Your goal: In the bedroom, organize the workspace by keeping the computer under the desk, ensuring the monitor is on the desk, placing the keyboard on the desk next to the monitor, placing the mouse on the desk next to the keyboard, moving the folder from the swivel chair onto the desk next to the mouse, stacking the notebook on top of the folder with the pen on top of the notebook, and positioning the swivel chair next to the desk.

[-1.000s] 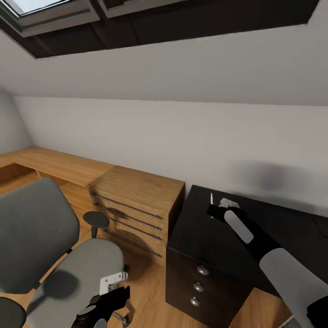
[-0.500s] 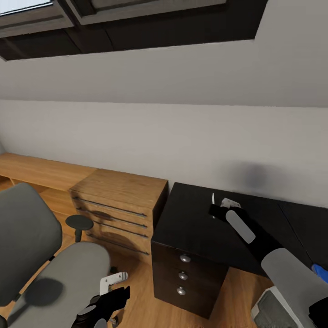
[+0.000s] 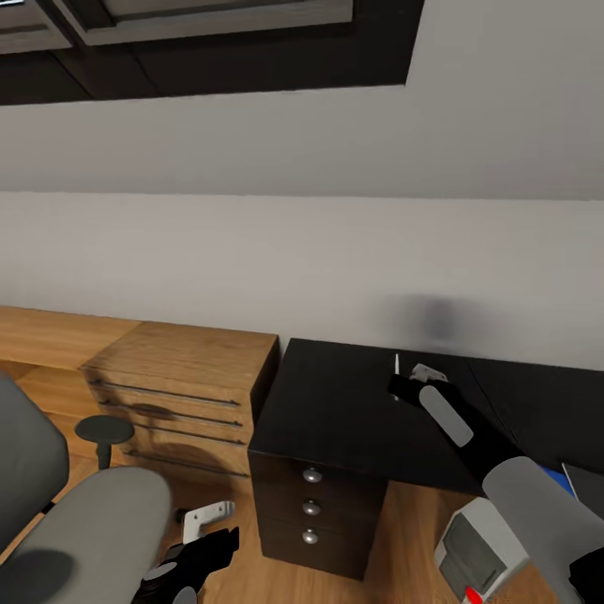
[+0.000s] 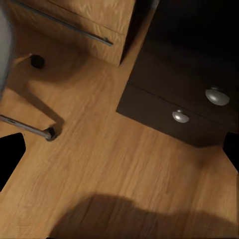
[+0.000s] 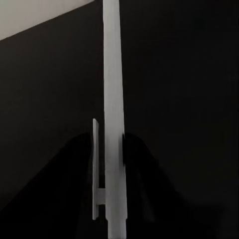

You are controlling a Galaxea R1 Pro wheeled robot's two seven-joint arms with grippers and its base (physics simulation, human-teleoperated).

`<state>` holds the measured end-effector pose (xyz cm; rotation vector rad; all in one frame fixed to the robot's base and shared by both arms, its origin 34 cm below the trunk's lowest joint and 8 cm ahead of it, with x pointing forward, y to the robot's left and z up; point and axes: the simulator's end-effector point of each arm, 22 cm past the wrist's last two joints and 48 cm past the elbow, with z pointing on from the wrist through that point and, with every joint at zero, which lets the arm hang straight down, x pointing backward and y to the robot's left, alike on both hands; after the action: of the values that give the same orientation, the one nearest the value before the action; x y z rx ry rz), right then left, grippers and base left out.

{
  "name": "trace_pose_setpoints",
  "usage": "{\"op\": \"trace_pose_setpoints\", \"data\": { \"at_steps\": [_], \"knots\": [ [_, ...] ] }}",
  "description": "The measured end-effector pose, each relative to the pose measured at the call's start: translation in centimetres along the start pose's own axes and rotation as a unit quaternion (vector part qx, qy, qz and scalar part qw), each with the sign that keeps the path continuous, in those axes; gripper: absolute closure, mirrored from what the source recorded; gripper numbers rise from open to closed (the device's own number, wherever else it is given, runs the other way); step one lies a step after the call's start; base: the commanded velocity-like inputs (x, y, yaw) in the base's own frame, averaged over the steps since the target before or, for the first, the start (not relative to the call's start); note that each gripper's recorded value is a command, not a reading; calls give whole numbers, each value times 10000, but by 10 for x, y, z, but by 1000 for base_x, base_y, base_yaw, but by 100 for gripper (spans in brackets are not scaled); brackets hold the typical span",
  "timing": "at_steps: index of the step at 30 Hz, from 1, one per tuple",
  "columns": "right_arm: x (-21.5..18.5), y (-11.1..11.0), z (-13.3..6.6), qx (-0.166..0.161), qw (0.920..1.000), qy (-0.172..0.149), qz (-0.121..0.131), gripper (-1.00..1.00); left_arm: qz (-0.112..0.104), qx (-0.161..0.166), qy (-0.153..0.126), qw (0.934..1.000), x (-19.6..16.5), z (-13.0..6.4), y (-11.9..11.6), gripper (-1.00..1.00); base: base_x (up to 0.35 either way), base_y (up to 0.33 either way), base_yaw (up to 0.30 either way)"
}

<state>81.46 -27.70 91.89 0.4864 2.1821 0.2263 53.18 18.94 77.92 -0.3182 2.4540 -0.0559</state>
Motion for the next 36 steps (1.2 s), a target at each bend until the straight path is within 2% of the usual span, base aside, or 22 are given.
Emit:
{"op": "trace_pose_setpoints", "data": {
  "at_steps": [36],
  "knots": [
    [-10, -9, -10, 196, 9997, -94, 60, 100, -5, 23, -185, 9998, -13, -8, 0, -100, 0, 0, -260]
  ]
}}
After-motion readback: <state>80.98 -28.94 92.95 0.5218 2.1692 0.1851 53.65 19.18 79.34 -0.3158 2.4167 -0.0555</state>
